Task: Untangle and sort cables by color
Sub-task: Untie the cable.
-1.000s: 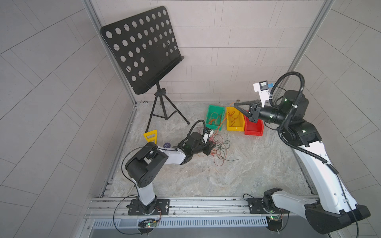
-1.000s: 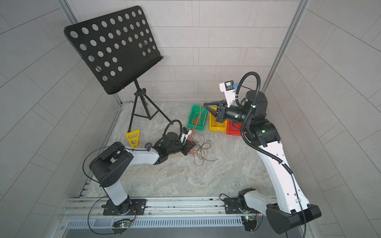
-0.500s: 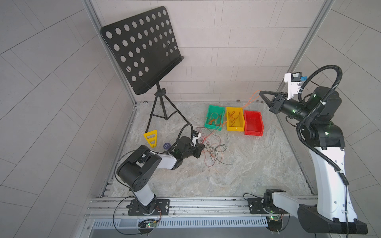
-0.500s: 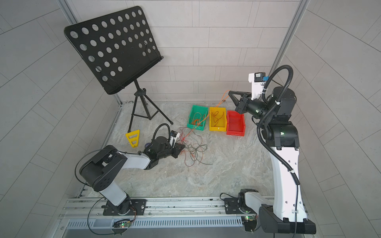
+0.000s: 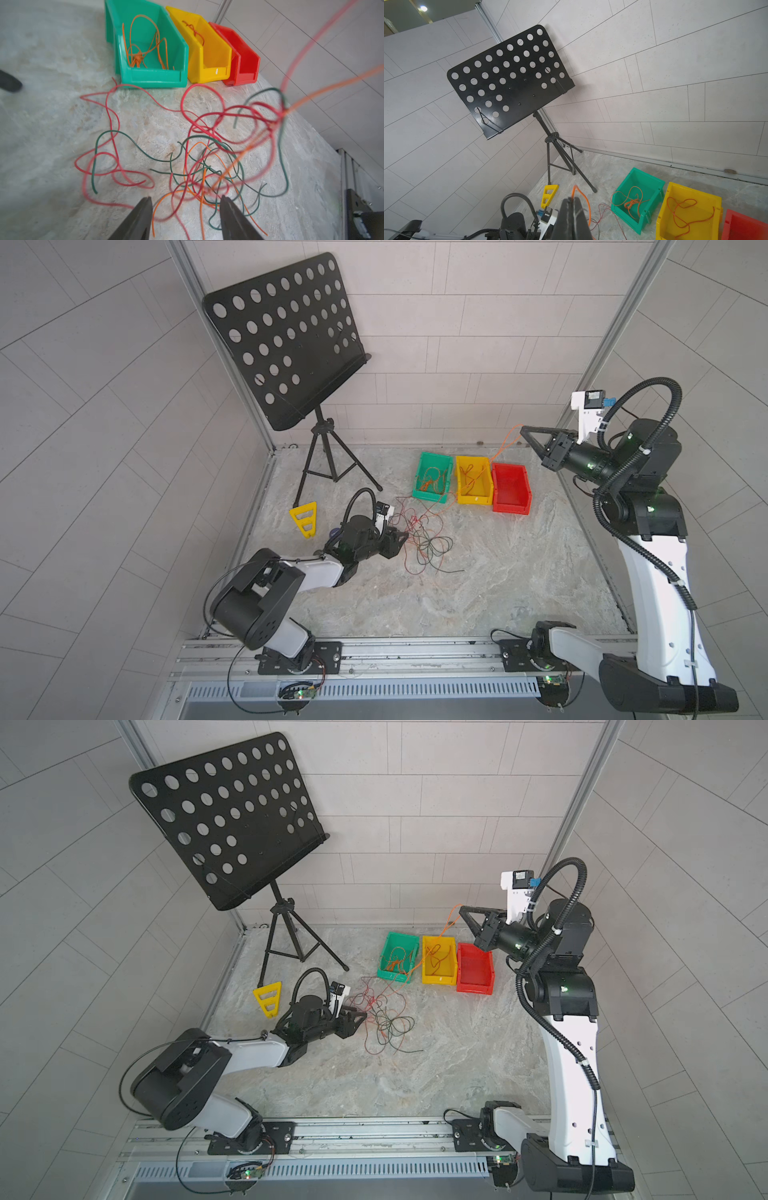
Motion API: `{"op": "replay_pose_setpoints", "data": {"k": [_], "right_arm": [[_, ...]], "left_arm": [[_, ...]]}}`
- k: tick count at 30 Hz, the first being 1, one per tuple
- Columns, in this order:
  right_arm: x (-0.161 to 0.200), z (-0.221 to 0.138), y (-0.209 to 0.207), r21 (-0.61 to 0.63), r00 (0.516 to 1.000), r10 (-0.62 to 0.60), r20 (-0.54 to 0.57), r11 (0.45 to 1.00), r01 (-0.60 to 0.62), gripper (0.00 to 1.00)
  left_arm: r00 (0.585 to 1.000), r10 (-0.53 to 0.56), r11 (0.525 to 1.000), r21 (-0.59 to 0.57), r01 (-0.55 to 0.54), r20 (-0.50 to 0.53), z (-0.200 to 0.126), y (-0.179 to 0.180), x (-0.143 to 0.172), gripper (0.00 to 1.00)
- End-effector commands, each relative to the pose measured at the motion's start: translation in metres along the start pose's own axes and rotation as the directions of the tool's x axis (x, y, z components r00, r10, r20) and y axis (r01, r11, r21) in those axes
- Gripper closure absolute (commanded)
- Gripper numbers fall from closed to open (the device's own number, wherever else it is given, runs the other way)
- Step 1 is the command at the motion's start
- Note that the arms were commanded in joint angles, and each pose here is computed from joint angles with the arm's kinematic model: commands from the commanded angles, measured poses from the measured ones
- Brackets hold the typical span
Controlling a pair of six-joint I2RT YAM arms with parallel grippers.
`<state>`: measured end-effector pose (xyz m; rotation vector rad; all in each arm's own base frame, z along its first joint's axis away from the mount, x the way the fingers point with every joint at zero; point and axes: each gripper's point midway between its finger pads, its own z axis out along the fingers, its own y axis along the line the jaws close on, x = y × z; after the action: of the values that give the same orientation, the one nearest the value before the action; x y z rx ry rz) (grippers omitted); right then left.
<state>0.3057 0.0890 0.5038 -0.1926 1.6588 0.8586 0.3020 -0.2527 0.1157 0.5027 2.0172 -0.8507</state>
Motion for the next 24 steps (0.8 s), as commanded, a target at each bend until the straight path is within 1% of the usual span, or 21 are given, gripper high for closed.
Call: {"op": "replay_pose_setpoints", "data": {"k": [1,4,5,7,10,13,15,18,21,24], "right_arm": [[-0.016,-0.003,0.014,-0.046,0.998,-0.036,0.048,0.998,0.038,1.00],[-0.011,0.003,0.027,-0.136,0.999,-0.021,0.029,0.990,0.025,1.00],[-0.008,0.005,0.030,-0.154,1.000,-0.022,0.016,0.988,0.025,1.00],[-0.001,0.010,0.039,-0.199,1.000,-0.028,-0.007,0.980,0.026,1.00],[0.009,0.020,0.054,-0.260,0.999,-0.033,-0.042,0.965,0.021,1.00],[0.017,0.030,0.067,-0.306,0.997,-0.031,-0.073,0.952,0.007,1.00],[0.022,0.036,0.074,-0.331,0.995,-0.033,-0.092,0.944,0.001,1.00],[0.027,0.041,0.081,-0.351,0.994,-0.034,-0.108,0.936,-0.006,1.00],[0.028,0.043,0.089,-0.371,0.992,-0.039,-0.117,0.929,-0.008,1.00],[0.031,0.043,0.095,-0.386,0.991,-0.044,-0.124,0.922,-0.008,1.00]], "left_arm": [[0.999,0.051,0.999,0.007,-0.051,-0.010,-0.020,-0.010,-0.008,0.31],[0.998,0.066,0.997,0.025,-0.066,0.025,-0.038,-0.022,-0.024,0.22],[0.995,0.076,0.996,0.040,-0.079,0.057,-0.044,-0.029,-0.036,0.20],[0.991,0.089,0.993,0.066,-0.096,0.098,-0.051,-0.041,-0.059,0.19],[0.979,0.113,0.982,0.131,-0.136,0.171,-0.058,-0.067,-0.103,0.18],[0.958,0.143,0.957,0.212,-0.198,0.249,-0.060,-0.098,-0.147,0.18],[0.941,0.173,0.928,0.273,-0.254,0.290,-0.056,-0.123,-0.170,0.15],[0.917,0.207,0.874,0.358,-0.330,0.341,-0.050,-0.160,-0.192,0.09],[0.899,0.224,0.831,0.409,-0.377,0.376,-0.037,-0.187,-0.202,0.05],[0.898,0.235,0.819,0.422,-0.389,0.373,-0.017,-0.198,-0.205,0.04]]}}
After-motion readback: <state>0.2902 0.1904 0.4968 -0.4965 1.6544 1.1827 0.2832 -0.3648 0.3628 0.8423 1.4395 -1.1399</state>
